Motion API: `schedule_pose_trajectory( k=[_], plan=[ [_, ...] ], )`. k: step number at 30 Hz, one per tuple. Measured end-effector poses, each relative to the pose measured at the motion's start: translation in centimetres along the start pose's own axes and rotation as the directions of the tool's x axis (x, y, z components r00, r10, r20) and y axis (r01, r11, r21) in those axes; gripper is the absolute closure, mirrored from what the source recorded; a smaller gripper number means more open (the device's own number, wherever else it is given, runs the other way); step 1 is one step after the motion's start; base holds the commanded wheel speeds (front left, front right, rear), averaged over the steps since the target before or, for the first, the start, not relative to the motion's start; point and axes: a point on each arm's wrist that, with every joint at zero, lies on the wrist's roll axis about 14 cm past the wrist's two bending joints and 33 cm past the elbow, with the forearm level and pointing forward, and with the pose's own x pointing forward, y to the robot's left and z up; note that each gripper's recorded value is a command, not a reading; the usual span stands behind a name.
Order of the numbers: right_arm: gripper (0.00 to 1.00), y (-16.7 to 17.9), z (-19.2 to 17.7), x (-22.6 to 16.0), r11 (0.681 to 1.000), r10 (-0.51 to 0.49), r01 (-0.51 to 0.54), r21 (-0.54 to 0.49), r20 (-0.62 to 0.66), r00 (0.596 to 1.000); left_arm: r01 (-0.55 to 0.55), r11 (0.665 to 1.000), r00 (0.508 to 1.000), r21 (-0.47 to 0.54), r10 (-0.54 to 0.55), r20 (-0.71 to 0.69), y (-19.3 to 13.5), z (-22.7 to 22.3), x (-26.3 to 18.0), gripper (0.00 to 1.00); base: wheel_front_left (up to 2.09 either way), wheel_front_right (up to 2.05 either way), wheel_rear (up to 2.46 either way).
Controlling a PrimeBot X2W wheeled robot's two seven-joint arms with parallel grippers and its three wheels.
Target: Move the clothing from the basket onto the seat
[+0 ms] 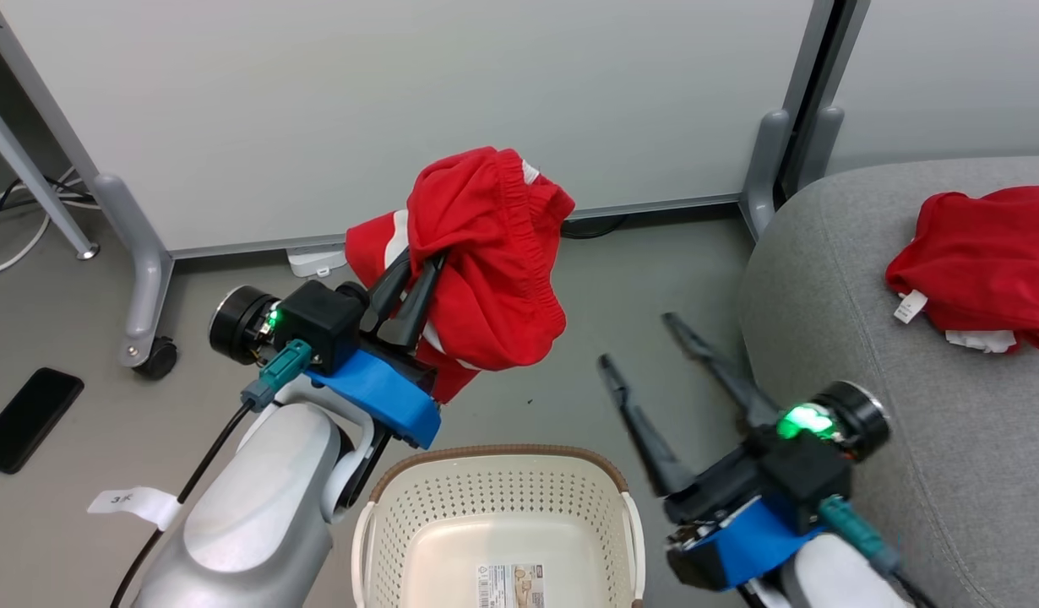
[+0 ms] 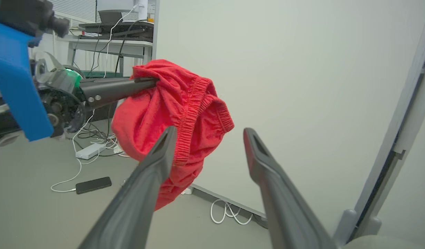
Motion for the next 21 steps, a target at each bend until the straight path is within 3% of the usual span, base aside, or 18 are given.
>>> schedule_pose_trajectory(
  k=[7,21],
  plan=[
    [0.00,4.2,-2.0,1.6,0.977,0.200,-0.203,-0.059,-0.055,0.978,0.000,1.000,1.000,-0.003,0.000,0.008,0.1,0.1,0.6,1.00,0.00,0.00,0.00],
    [0.00,7.2,-4.1,6.0,0.892,0.360,-0.377,-0.252,-0.111,0.926,0.011,0.999,1.000,-0.030,-0.011,-0.004,-0.4,-1.0,1.7,1.00,0.00,0.00,0.00]
  ],
)
